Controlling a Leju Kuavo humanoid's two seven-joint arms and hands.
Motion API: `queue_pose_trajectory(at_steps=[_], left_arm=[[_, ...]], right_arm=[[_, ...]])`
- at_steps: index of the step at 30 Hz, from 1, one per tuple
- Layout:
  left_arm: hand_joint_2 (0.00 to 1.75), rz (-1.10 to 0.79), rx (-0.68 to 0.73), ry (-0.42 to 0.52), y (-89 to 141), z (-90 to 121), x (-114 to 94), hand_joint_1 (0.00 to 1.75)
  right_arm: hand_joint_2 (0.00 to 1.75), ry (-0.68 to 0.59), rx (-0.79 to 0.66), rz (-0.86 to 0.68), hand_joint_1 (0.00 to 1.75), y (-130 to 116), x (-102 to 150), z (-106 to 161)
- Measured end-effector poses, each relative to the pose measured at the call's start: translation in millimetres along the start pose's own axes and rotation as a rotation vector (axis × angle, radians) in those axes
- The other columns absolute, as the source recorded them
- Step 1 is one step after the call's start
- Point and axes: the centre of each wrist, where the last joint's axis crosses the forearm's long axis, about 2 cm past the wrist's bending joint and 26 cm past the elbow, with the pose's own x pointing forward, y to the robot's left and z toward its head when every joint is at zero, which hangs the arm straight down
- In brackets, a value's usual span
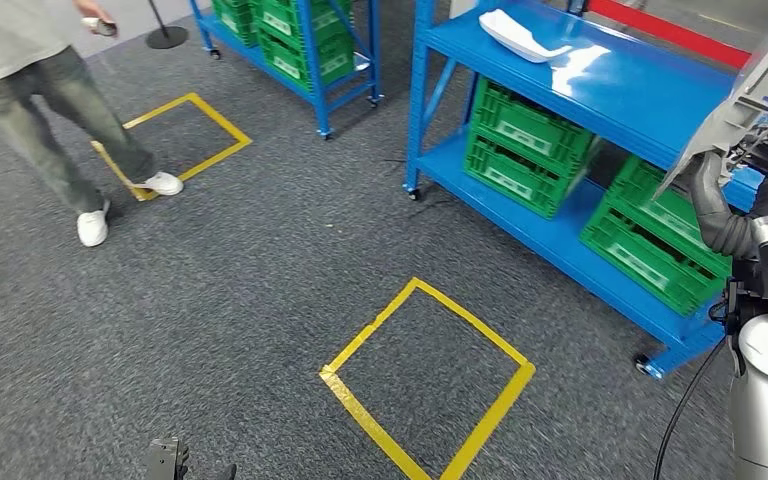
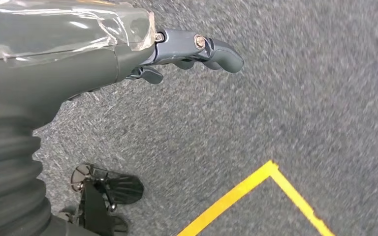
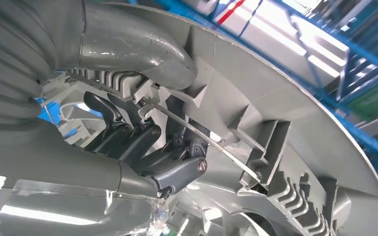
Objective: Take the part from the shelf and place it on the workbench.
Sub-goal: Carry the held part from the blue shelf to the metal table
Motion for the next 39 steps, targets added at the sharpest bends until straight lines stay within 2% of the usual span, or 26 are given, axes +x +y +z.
queue_pose_trajectory(at_steps=[7, 26, 39], left_arm=[[1.75, -0.012, 0.004, 0.003, 6.9, 5.9, -9.1, 0.0], [1.75, -0.023, -0.003, -0.039, 10.5, 1.1, -2.6, 0.0], [1.75, -0.03, -0.009, -0.02, 14.5, 6.0, -9.6, 0.0]], right_arm=[[1.75, -0.001, 0.007, 0.0, 1.66, 0.7, 0.5, -0.6], [1.75, -0.006, 0.02, 0.014, 1.66, -4.8, 3.4, 0.7], [1.75, -0.011, 0.038, 0.011, 1.66, -2.7, 7.3, -1.1]])
